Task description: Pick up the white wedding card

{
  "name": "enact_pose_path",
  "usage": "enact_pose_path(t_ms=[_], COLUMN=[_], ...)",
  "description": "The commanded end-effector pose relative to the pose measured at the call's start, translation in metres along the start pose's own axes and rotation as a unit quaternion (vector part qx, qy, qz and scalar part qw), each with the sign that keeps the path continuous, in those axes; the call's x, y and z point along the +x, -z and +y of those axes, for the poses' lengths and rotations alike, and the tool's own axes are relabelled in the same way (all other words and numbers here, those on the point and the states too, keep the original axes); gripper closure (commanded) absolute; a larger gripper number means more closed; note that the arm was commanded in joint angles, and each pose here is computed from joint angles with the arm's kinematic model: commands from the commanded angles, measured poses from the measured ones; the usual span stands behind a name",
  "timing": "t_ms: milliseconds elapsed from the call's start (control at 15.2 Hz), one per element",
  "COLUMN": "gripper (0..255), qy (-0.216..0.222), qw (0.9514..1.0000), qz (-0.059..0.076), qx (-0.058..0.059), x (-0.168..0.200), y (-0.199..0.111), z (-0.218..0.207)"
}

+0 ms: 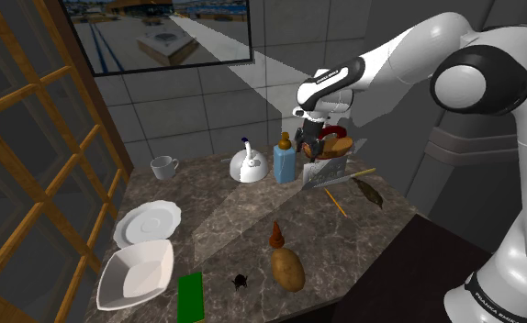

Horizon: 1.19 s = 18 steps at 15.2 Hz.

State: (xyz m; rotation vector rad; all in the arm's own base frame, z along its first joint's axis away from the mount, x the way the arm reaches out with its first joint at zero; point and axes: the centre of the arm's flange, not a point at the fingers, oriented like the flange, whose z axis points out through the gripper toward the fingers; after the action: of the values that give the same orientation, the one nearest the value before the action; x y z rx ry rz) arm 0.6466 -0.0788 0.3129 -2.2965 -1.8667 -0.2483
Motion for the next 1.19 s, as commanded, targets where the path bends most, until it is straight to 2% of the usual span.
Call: enact_pose_path(t_ms=[0, 264, 396, 462, 1122], gripper=[0, 0, 0, 255, 255], qy=[0.004, 0.004, 0.004, 0.004, 0.004], qw=[1.0, 1.0, 1.0, 1.0, 1.0], qz=[0.001, 0.001, 0.001, 0.001, 0.001], qx=[0.0, 0.0, 0.0, 0.0, 0.0], x=[-0.002, -0.008, -0.008, -0.007, -0.006], y=[-0.011, -0.034, -0.034, -0.034, -0.029], z=[0.001, 0.002, 0.002, 0.001, 0.002])
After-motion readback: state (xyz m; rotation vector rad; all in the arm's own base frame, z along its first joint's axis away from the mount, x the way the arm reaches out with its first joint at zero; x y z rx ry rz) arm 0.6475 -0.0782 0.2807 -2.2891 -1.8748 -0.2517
